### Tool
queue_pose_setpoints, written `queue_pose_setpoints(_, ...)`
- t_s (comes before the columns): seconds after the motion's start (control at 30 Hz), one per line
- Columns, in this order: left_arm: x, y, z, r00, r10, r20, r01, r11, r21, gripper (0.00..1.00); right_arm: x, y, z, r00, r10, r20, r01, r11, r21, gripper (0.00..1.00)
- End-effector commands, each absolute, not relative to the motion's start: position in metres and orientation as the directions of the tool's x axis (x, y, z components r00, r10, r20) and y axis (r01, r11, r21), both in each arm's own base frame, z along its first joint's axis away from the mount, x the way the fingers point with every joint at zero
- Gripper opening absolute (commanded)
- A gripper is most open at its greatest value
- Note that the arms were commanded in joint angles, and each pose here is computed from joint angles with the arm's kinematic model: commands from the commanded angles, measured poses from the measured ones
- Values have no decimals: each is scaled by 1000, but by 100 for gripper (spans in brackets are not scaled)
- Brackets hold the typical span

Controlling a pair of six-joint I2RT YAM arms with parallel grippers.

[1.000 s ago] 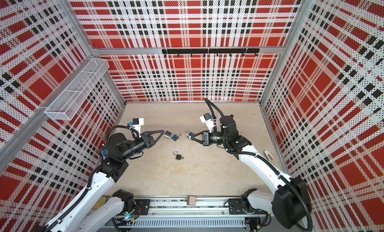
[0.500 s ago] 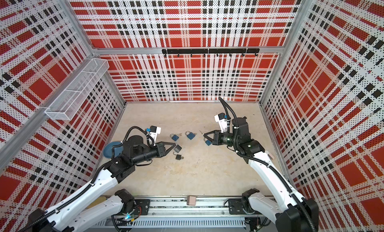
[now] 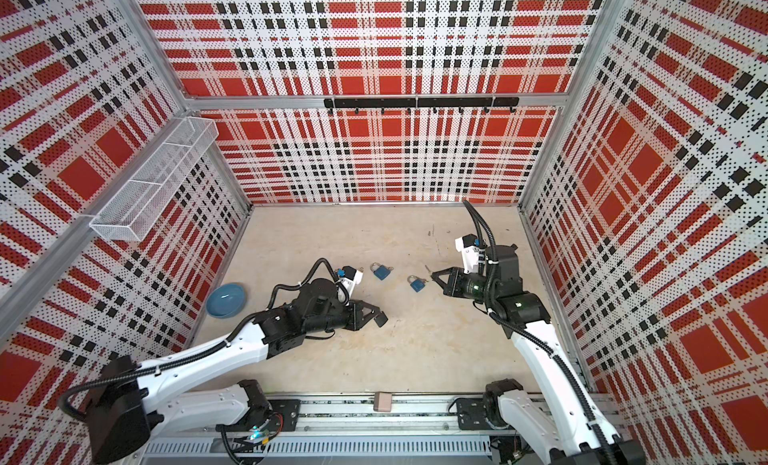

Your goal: Lock with the key

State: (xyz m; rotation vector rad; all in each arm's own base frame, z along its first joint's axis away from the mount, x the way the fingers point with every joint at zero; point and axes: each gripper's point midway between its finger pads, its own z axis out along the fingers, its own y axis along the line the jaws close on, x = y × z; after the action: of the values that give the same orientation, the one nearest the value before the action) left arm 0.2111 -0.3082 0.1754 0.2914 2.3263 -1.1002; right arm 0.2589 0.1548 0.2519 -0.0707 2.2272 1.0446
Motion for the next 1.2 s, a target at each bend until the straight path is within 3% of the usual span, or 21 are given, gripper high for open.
queue_pose_setpoints(0.0, 225, -328, 196, -779, -67, -624, 458, 620, -637, 0, 250, 144, 241, -769, 185, -612, -309, 730, 609, 0)
queue_pose_setpoints(0.67, 239, -406, 100, -811, 126, -571, 470, 722, -508, 0, 232, 128, 183, -828, 196, -526, -194, 779, 596, 0)
queue_pose_setpoints(1.17, 253, -412, 62, -819, 130, -559, 434, 777, -455, 0, 231, 131, 167, -856, 170, -489, -189, 777, 600, 0)
